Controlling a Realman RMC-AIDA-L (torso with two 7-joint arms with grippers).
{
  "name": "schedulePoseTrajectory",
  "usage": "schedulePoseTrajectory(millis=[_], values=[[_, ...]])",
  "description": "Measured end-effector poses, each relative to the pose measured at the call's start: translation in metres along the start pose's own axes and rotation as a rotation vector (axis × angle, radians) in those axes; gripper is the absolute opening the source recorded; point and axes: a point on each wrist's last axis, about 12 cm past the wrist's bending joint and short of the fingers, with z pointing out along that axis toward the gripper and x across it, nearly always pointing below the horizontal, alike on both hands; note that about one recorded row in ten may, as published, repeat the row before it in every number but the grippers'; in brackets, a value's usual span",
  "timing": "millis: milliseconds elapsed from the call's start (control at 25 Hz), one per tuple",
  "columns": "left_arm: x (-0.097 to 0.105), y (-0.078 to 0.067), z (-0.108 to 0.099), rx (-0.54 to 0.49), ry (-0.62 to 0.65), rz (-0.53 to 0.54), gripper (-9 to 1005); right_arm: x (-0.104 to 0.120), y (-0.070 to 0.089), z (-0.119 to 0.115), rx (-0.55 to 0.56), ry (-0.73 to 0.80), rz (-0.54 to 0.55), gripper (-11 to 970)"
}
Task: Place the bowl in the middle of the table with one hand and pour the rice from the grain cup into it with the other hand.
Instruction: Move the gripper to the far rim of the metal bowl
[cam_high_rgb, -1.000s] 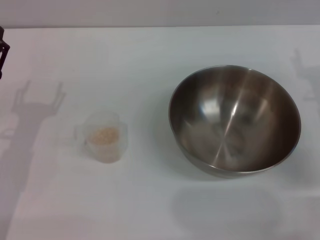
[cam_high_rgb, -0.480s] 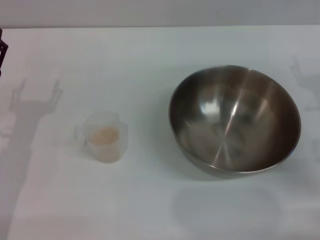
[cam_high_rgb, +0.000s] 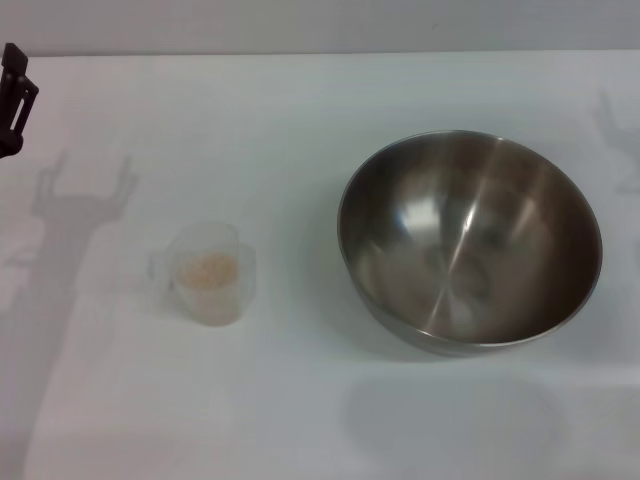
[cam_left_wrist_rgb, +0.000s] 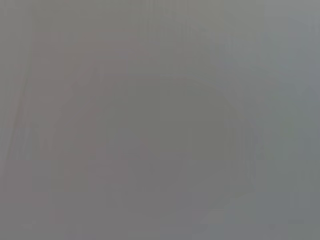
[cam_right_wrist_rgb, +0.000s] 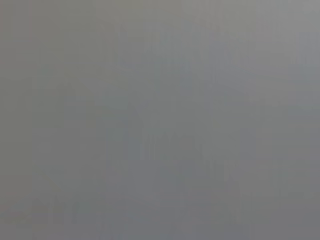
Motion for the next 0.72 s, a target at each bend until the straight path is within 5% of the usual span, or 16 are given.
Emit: schedulePoseTrajectory(millis=[240, 720], values=[[0.001, -0.002, 0.001, 0.009, 0.010, -0.003, 824, -0.010, 0.007, 0.019, -0.013, 0.098, 0.062, 765], [0.002, -0.002, -0.003, 0.002, 0.018, -0.005, 822, -0.098, 0.064, 0.059, -0.231, 0.616, 0.082, 766]])
